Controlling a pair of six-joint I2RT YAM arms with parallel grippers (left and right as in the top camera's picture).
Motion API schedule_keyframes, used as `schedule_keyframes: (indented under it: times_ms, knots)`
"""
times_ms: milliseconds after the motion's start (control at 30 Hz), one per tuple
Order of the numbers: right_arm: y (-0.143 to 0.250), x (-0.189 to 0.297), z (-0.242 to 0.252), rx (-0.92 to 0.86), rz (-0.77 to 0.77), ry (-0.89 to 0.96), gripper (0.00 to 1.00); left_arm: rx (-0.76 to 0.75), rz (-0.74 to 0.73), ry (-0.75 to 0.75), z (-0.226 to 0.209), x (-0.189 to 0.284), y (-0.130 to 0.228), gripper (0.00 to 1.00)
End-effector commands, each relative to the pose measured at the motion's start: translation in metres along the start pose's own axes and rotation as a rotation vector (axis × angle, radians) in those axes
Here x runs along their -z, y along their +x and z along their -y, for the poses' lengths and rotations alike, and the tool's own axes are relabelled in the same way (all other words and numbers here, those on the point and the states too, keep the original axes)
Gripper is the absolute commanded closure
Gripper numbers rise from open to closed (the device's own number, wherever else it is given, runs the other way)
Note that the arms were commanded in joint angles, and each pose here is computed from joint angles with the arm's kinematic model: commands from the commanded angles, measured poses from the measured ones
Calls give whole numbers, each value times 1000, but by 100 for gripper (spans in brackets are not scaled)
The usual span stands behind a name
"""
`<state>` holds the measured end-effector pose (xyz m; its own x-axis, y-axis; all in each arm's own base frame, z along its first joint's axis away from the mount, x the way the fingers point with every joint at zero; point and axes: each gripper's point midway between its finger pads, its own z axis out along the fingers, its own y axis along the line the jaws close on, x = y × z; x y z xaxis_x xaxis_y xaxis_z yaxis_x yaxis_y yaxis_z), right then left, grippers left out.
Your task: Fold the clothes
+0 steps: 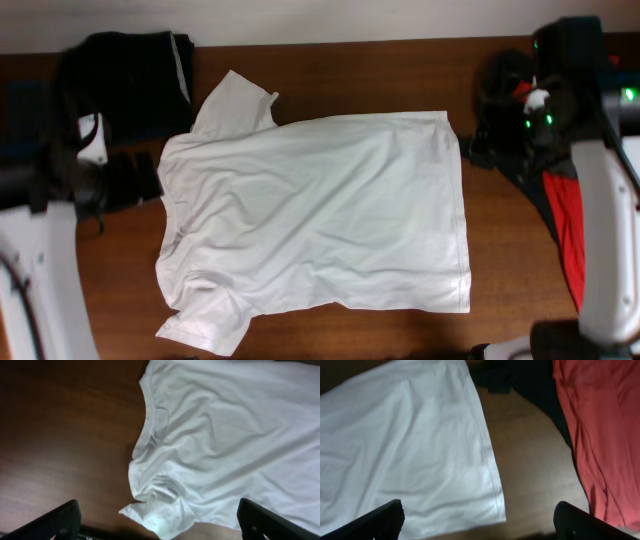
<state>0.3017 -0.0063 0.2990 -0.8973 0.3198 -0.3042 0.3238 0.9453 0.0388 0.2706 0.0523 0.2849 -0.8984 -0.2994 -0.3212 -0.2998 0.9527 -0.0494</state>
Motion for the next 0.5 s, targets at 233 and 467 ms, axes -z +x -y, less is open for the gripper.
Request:
schedule_keyframes:
  times_ms: [233, 467]
  knots:
    - [87, -19, 10, -12, -45, -95, 1, -35, -6, 115, 9, -34, 94, 1]
    - [123, -77, 8, -15, -198, -104, 1, 5, -224, 90, 6, -118, 106, 1]
